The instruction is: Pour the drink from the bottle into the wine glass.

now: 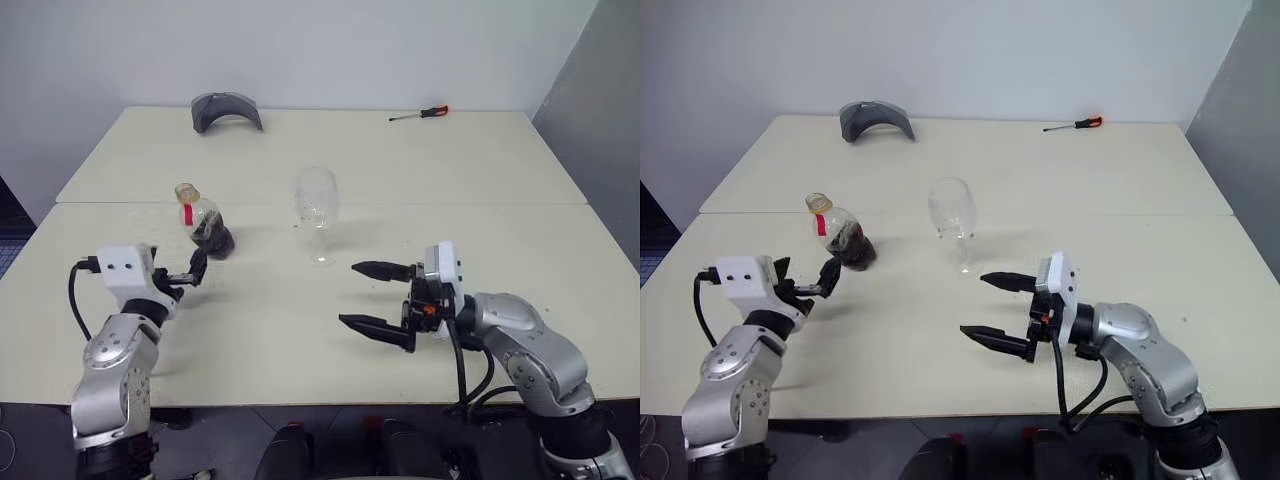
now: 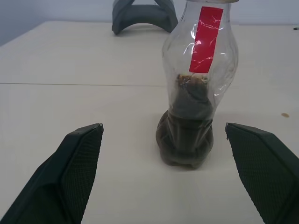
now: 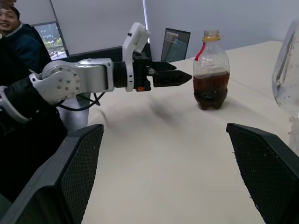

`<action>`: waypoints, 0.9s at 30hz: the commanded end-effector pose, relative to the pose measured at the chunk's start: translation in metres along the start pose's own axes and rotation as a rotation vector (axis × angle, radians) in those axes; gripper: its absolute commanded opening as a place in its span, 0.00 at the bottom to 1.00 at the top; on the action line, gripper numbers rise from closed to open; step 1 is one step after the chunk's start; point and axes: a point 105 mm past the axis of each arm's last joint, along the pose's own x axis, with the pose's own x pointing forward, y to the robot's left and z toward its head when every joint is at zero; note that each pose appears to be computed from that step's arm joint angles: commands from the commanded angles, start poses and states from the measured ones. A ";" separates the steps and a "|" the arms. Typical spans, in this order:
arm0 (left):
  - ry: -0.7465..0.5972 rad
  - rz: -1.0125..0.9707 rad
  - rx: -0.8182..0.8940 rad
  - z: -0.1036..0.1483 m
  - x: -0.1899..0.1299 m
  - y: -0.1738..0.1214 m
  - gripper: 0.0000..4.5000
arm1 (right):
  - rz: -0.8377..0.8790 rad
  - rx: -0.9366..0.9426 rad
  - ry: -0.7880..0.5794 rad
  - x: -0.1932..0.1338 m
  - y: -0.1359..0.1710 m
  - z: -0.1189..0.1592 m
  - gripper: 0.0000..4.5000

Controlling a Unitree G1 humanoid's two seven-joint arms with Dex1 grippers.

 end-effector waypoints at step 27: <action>-0.053 -0.192 0.098 0.026 0.064 -0.006 1.00 | -0.062 -0.056 -0.111 0.011 -0.015 0.037 0.99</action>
